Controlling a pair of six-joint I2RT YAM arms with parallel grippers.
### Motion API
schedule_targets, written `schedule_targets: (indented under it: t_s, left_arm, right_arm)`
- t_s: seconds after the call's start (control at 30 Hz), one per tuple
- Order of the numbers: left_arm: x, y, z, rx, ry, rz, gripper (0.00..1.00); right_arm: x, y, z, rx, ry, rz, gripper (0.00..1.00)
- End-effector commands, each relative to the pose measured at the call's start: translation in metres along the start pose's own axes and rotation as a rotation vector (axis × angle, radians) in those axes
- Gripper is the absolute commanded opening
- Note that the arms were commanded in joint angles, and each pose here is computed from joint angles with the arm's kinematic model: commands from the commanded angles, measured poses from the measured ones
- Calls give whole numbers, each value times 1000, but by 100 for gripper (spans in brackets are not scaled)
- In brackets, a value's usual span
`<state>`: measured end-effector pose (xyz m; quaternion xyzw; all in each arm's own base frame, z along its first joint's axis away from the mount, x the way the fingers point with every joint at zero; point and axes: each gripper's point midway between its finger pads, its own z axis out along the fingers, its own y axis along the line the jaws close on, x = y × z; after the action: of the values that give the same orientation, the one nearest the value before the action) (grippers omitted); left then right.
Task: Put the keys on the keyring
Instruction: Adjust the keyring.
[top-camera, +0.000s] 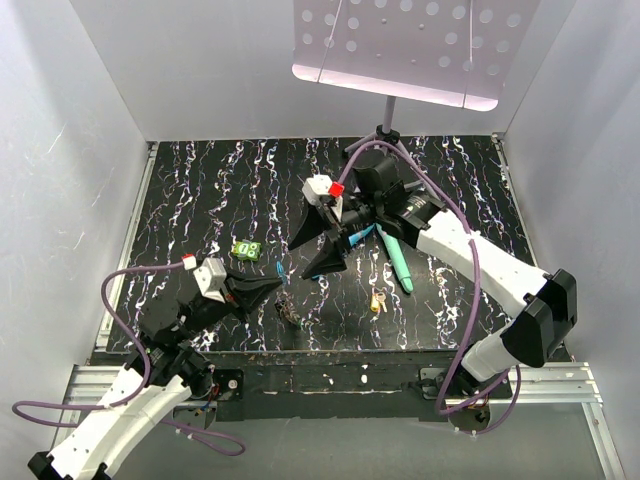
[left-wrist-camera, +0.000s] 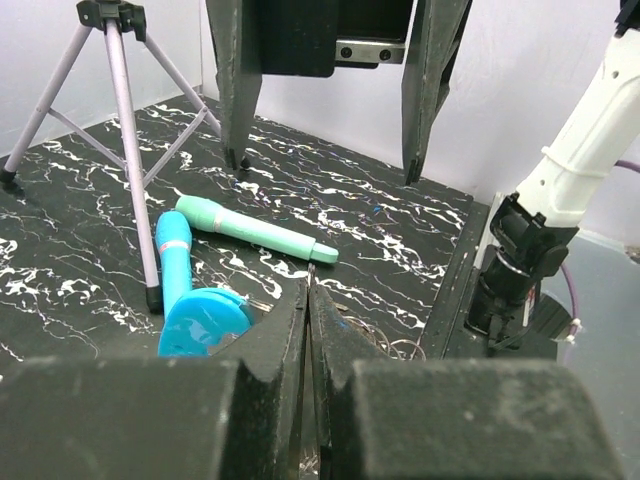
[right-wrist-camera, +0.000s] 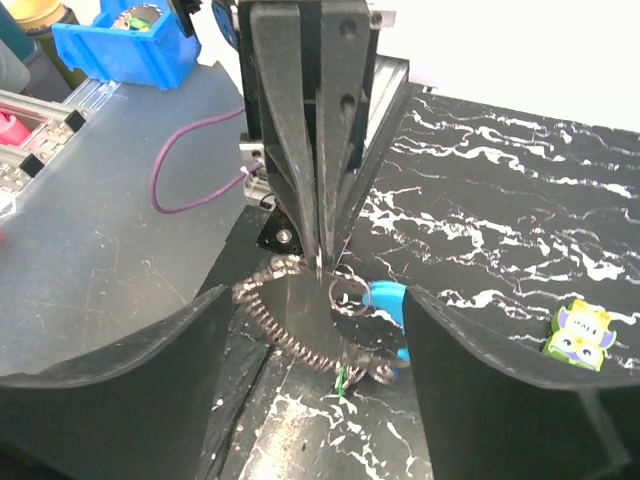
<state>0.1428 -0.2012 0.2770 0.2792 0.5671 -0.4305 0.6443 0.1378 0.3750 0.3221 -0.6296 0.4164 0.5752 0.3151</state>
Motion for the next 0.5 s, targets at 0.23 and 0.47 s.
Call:
schedule_targets:
  t_s: [0.23,0.47]
  left_arm:
    - [-33,-10,6,-6,22,-163,0]
    - [-35,-11,10,-18,57,-227,0]
  right_arm:
    - [-7,-20,-38,-31,34,465,86]
    - [30,-10,-62,100,243,407,85]
